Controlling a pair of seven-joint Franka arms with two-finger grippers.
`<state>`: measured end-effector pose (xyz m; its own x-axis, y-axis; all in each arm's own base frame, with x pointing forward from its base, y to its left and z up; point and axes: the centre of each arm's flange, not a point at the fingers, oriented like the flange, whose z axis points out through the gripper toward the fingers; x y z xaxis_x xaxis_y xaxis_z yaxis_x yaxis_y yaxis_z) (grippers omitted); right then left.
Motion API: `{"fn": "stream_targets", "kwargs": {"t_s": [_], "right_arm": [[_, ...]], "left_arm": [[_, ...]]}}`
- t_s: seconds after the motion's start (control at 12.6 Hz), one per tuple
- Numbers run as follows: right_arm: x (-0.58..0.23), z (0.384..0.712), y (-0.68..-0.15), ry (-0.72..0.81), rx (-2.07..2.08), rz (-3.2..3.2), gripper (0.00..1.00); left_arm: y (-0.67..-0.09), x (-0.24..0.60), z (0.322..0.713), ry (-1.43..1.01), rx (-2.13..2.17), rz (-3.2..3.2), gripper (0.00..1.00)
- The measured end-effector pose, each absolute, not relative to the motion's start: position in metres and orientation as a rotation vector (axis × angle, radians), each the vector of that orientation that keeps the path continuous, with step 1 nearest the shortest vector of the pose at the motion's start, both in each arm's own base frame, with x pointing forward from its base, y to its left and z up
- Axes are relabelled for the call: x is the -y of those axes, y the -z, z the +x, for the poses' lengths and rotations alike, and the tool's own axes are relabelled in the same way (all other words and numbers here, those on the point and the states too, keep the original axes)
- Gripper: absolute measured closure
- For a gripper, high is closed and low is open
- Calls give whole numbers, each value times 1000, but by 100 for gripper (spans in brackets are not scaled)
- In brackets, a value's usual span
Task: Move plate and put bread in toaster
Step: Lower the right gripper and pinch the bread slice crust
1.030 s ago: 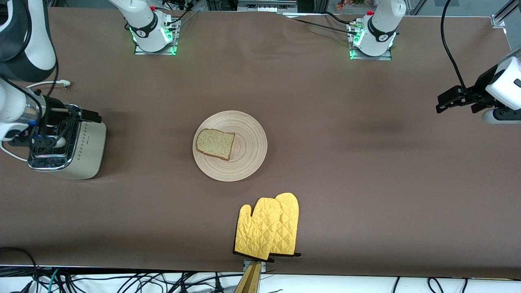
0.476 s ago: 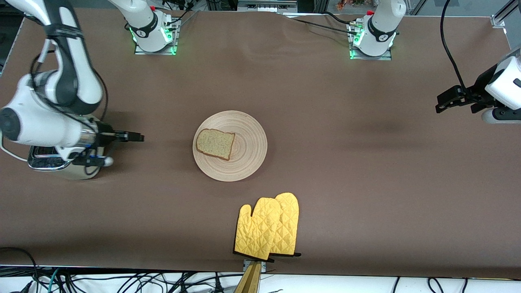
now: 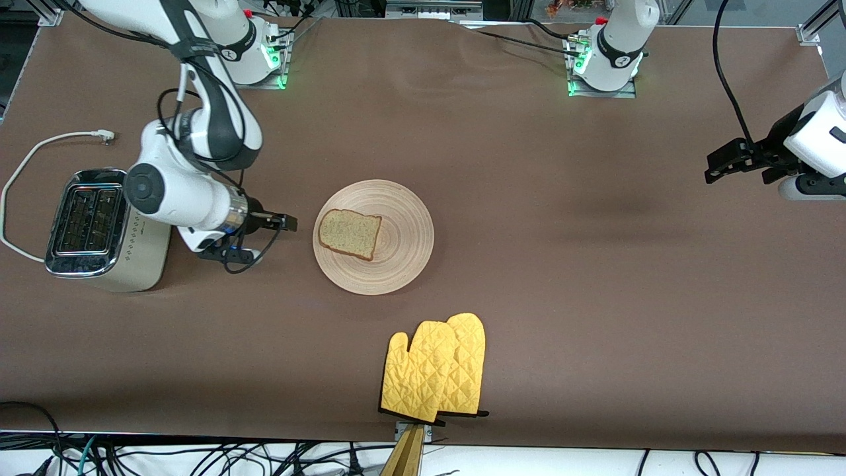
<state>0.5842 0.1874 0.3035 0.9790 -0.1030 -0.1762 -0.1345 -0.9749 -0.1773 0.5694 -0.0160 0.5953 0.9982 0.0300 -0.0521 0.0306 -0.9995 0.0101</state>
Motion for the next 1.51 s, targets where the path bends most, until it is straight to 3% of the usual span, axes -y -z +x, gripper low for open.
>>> {"fn": "stream_targets", "kwargs": {"t_s": [0.32,0.55,0.95,1.51], "right_arm": [[-223,573,-283,-218,-162,-2949,35],[-233,568,-262,-206,-160,-2959,45],[-238,559,-225,-171,-167,-2971,44],[-244,560,-229,-147,-163,-2966,48]], "left_arm": [[-596,17,569,79,-45,3129,0],[-596,17,570,79,-45,3129,0],[-596,17,570,78,-45,3129,0],[-596,17,570,78,-45,3129,0]]}}
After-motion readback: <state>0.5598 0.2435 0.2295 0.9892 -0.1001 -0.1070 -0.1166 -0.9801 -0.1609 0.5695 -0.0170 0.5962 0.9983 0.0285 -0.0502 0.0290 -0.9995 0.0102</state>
